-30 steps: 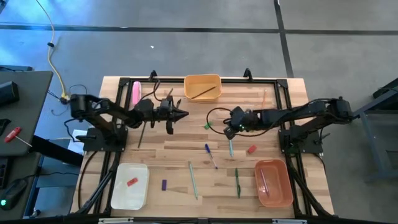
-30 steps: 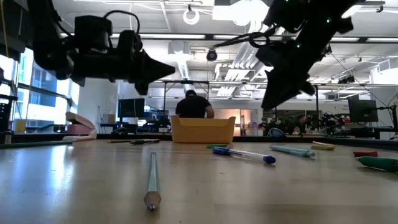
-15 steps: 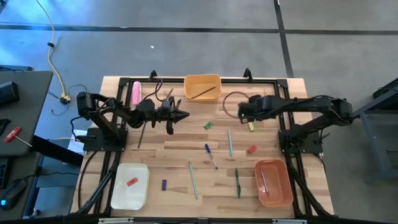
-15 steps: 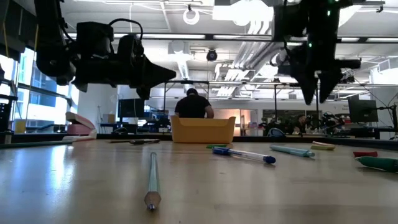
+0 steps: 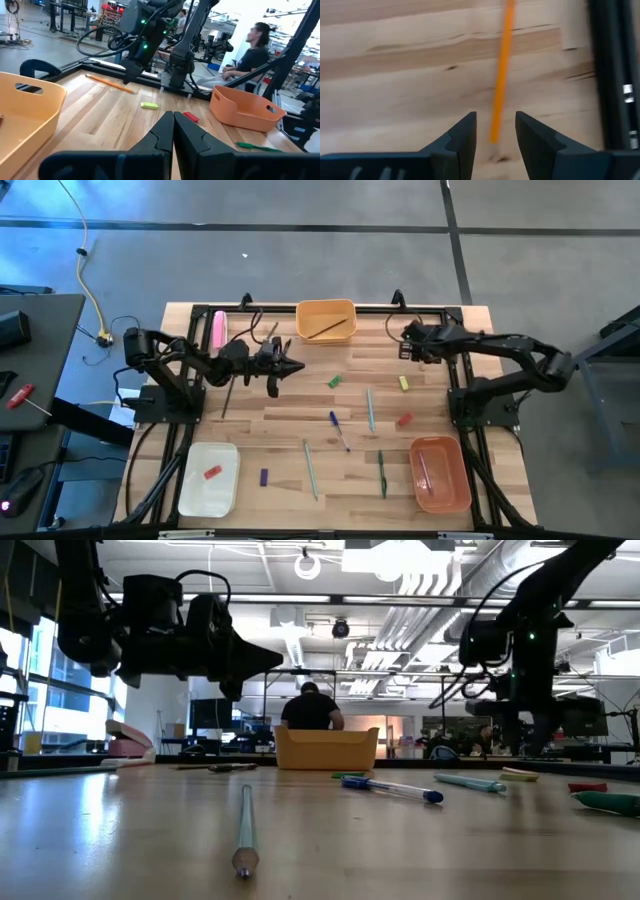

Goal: Sort crayons/erasers/pens/pencils in bins
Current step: Put the yellow pencil into the yellow bin

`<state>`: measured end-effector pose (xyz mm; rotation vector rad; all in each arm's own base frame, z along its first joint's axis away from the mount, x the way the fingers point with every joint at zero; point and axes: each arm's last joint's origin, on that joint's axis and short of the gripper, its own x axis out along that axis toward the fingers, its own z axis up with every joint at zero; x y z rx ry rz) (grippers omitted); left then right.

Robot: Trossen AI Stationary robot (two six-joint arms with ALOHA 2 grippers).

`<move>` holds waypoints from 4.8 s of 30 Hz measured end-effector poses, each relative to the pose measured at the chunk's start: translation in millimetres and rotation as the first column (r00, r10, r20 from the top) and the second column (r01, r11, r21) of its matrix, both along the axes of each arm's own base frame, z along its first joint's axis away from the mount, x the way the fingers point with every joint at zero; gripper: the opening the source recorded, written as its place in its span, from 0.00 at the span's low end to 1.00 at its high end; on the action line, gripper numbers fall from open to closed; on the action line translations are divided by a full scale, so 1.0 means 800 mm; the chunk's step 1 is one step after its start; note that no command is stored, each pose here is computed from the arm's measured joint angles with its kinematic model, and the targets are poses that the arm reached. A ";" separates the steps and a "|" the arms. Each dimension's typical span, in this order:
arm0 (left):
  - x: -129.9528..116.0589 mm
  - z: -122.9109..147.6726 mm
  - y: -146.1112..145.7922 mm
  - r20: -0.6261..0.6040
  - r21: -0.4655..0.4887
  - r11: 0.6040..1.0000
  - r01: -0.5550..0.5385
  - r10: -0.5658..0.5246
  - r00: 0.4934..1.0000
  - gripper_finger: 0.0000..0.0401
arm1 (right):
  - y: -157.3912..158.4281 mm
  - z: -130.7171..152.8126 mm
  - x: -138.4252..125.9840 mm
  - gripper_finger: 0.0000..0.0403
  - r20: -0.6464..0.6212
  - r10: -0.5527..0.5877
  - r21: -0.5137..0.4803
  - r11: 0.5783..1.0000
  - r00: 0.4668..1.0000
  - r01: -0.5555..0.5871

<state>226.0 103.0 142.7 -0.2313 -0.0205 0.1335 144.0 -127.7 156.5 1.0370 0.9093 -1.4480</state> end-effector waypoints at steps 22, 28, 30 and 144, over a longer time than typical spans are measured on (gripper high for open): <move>0.000 0.000 0.001 0.005 -0.036 0.999 -0.015 0.016 1.000 0.00 | -0.004 -0.043 -0.028 0.31 0.071 -0.048 -0.008 0.999 0.996 0.048; -0.002 0.000 0.006 0.014 -0.103 0.994 -0.034 0.036 0.999 0.00 | -0.003 -0.044 -0.029 0.19 0.055 -0.030 -0.007 1.000 0.998 0.030; -0.004 0.000 0.009 0.018 -0.137 0.989 -0.046 0.049 0.999 0.00 | -0.003 -0.044 -0.029 0.12 0.048 -0.012 -0.007 1.000 0.999 0.013; 0.126 0.184 0.064 -0.151 0.102 0.993 0.060 -0.044 0.988 0.03 | 0.159 0.026 0.104 0.43 0.022 0.975 -0.946 0.092 0.221 -0.311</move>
